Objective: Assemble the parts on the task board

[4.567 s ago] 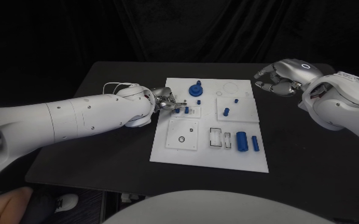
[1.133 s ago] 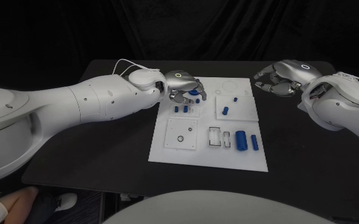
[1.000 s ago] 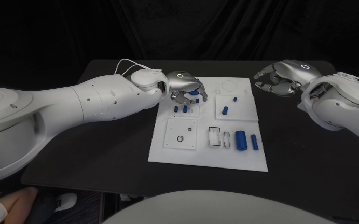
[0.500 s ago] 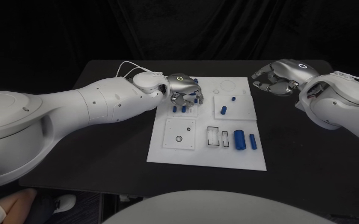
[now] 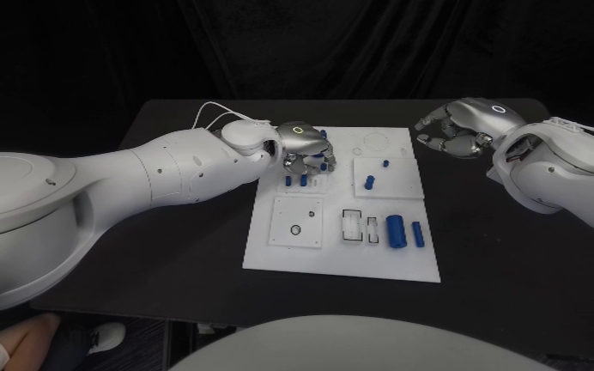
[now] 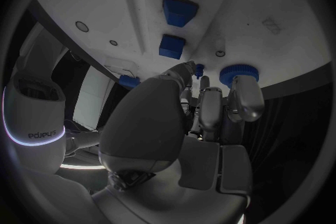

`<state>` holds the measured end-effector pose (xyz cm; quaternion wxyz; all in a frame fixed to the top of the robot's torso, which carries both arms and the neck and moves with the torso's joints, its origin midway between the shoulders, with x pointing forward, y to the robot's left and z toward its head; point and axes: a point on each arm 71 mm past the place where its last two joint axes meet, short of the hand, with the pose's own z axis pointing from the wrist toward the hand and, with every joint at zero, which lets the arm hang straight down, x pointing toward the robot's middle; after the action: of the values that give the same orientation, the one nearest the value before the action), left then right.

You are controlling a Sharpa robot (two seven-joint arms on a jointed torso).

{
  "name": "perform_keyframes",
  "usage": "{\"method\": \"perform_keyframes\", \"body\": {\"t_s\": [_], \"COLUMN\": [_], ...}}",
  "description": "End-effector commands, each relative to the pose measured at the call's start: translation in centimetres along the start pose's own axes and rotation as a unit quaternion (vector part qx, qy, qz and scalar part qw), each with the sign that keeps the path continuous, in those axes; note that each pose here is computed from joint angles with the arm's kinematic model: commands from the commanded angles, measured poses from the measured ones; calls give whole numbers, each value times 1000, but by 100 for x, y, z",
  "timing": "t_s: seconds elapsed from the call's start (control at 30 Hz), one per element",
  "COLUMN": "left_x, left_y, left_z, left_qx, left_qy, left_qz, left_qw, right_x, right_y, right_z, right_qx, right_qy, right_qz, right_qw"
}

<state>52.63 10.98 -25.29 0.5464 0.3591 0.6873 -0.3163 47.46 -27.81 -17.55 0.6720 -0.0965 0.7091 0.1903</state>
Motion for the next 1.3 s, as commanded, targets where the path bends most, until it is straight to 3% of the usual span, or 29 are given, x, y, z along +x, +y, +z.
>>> {"method": "perform_keyframes", "body": {"t_s": [0.03,0.63,0.93,1.13,1.3], "left_x": [1,51,31,9,-43], "left_y": [-6,26,5,22,34], "left_z": [17,45,43,-20,-125], "left_qx": [1,-12,-4,-4,-5], "left_qy": [-6,-12,-43,-68,-83], "left_qz": [3,6,17,25,28], "left_qw": [1000,1000,999,997,996], "right_x": [6,14,15,15,14], "right_y": [-3,-2,-3,-6,-18], "right_z": [1,11,12,7,-4], "right_qx": [5,7,7,7,9], "right_qy": [-1,3,4,4,6], "right_qz": [0,-1,-1,-1,-1], "right_qw": [1000,1000,1000,1000,1000]}}
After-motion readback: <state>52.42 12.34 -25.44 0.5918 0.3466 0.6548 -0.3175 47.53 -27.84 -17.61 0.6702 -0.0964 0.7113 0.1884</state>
